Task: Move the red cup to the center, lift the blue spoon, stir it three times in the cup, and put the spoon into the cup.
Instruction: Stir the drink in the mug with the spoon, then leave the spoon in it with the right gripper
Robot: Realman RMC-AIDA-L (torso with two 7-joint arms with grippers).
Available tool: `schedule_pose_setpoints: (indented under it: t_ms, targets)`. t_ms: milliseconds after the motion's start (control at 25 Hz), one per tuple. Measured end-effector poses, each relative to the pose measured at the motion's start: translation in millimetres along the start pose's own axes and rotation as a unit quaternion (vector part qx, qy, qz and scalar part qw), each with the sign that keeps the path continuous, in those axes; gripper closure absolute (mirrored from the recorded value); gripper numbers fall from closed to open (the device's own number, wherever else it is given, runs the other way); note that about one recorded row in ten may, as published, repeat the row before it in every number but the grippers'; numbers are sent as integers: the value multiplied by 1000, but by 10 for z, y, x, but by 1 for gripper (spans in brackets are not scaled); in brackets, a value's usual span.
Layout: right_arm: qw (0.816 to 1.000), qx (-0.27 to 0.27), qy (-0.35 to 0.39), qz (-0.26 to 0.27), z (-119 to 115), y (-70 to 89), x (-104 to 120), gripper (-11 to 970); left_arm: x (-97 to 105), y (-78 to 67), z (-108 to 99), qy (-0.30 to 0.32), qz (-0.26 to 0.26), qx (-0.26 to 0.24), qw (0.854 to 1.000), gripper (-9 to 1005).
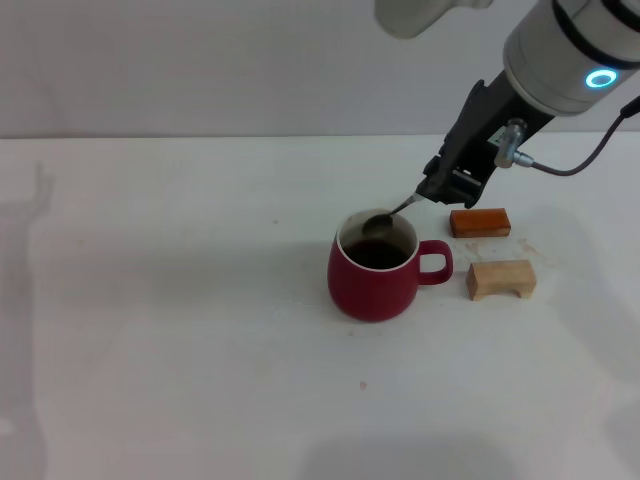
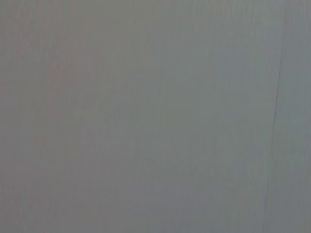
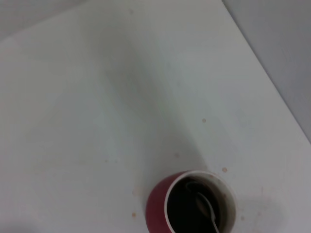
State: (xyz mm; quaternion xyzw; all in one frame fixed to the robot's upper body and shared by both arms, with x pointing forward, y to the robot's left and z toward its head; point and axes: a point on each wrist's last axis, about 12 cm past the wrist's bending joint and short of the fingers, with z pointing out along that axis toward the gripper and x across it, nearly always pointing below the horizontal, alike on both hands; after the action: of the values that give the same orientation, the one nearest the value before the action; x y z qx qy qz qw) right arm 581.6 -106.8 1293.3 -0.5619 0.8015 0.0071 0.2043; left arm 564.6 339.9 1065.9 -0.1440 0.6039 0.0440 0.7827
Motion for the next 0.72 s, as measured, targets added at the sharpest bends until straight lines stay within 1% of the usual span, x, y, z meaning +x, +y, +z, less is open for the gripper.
schedule_pose_setpoints:
  t_ms: [240, 360, 400, 560, 640, 720]
  targets:
    - [1000, -18, 16, 10, 83, -89, 39, 820, -2, -10, 6, 0, -1, 1, 1000, 134]
    - [999, -27, 24, 15, 151, -133, 55, 820, -1, -17, 6, 0, 0, 3, 1000, 134]
    - [999, -29, 25, 21, 198, -180, 61, 820, 0, -20, 6, 0, 0, 4, 1000, 134]
    - [999, -31, 24, 29, 257, -238, 65, 820, 0, -20, 6, 0, 0, 5, 1000, 134]
    - [998, -36, 26, 36, 345, -301, 49, 820, 1, -18, 5, 0, 1, 5, 1000, 134]
    - [998, -37, 28, 36, 368, -311, 43, 820, 1, -17, 4, 0, 1, 4, 1000, 134]
